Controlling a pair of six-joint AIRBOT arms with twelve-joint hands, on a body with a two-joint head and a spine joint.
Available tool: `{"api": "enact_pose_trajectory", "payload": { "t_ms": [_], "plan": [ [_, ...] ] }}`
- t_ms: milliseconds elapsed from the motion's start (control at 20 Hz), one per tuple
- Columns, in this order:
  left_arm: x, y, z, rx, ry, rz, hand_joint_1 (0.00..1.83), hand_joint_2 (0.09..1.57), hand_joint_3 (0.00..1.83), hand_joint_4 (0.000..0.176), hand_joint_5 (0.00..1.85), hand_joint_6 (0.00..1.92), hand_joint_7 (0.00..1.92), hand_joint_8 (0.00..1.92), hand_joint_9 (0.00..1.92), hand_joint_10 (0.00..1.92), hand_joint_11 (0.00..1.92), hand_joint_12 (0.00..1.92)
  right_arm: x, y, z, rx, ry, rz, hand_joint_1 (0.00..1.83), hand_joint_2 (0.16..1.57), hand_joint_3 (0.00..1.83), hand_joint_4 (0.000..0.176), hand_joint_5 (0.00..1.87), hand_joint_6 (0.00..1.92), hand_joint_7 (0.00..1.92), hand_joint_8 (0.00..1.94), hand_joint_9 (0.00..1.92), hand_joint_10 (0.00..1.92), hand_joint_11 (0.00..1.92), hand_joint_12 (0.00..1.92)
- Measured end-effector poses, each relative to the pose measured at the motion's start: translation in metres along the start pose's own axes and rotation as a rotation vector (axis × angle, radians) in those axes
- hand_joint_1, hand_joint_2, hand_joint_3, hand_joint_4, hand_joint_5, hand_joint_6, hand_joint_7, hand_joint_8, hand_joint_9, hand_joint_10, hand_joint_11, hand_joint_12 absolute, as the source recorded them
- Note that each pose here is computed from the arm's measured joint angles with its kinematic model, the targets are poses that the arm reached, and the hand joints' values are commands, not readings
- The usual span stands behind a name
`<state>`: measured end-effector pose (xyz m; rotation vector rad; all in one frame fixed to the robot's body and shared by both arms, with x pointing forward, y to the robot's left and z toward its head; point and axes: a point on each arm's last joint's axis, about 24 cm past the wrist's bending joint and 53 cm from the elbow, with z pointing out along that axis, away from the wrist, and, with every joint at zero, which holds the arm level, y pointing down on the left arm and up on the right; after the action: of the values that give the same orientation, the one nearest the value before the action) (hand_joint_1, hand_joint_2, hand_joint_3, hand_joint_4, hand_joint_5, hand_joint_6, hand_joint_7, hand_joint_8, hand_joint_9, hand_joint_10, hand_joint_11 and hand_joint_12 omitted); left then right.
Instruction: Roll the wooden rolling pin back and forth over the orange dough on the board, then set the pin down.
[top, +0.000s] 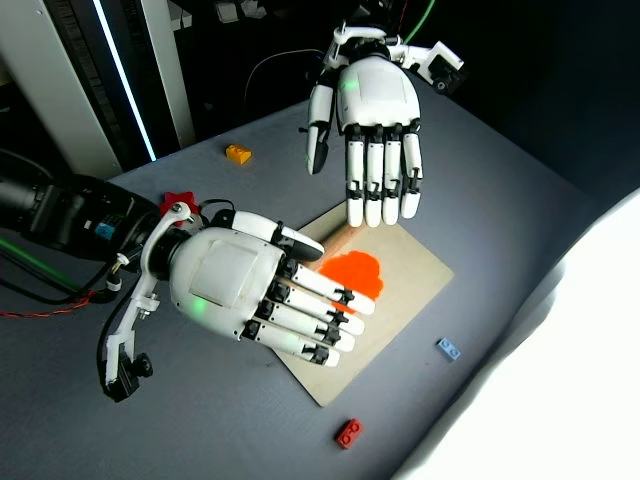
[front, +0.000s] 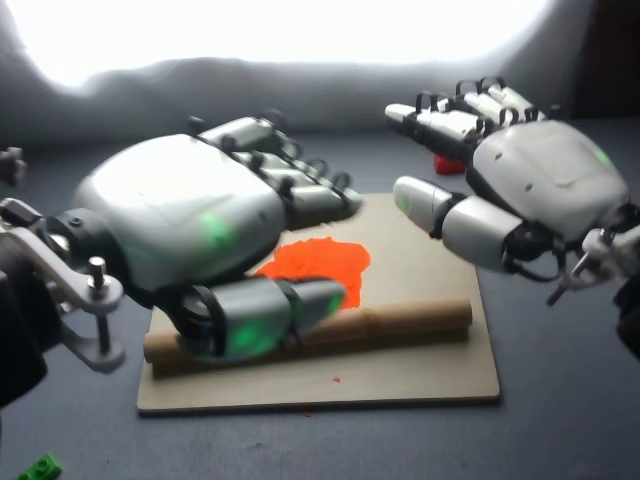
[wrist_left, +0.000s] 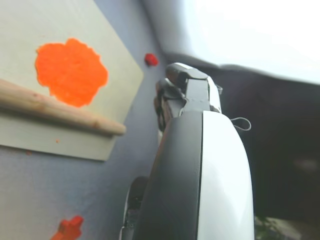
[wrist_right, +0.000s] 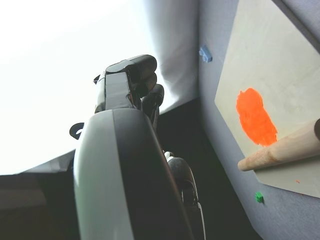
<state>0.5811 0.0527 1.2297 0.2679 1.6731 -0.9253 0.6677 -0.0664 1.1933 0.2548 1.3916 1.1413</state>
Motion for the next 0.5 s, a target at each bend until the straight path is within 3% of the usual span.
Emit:
{"api": "enact_pose_trajectory", "payload": {
  "t_ms": [200,350,450,500],
  "plan": [
    [0.002,-0.022,0.002,0.045,0.037,-0.003,0.0,1.43,0.0,0.0,0.33,0.0,0.41,0.0,0.37,0.0,0.0,0.75,-0.025,0.001,0.007,0.01,0.01,0.064,0.0,1.41,0.0,0.0,0.32,0.06,0.41,0.0,0.1,0.67,0.0,0.99],
    [-0.007,-0.027,0.004,0.058,0.02,-0.008,0.0,1.37,0.0,0.0,0.34,0.01,0.42,0.01,0.37,0.01,0.0,0.76,-0.032,0.0,0.008,0.017,0.008,0.08,0.0,1.39,0.0,0.0,0.35,0.07,0.44,0.01,0.12,0.7,0.0,1.01],
    [-0.011,-0.033,0.005,0.07,0.015,-0.01,0.0,1.37,0.0,0.0,0.4,0.02,0.47,0.02,0.43,0.02,0.0,0.86,-0.039,0.001,0.009,0.014,0.006,0.101,0.0,1.38,0.0,0.0,0.38,0.11,0.49,0.03,0.14,0.72,0.0,1.08],
    [-0.013,-0.034,0.005,0.073,0.013,-0.011,0.0,1.37,0.0,0.0,0.45,0.04,0.53,0.03,0.47,0.04,0.0,0.95,-0.044,0.0,0.009,0.017,0.005,0.114,0.0,1.38,0.0,0.0,0.42,0.17,0.55,0.06,0.17,0.82,0.0,1.23]
  ]
}}
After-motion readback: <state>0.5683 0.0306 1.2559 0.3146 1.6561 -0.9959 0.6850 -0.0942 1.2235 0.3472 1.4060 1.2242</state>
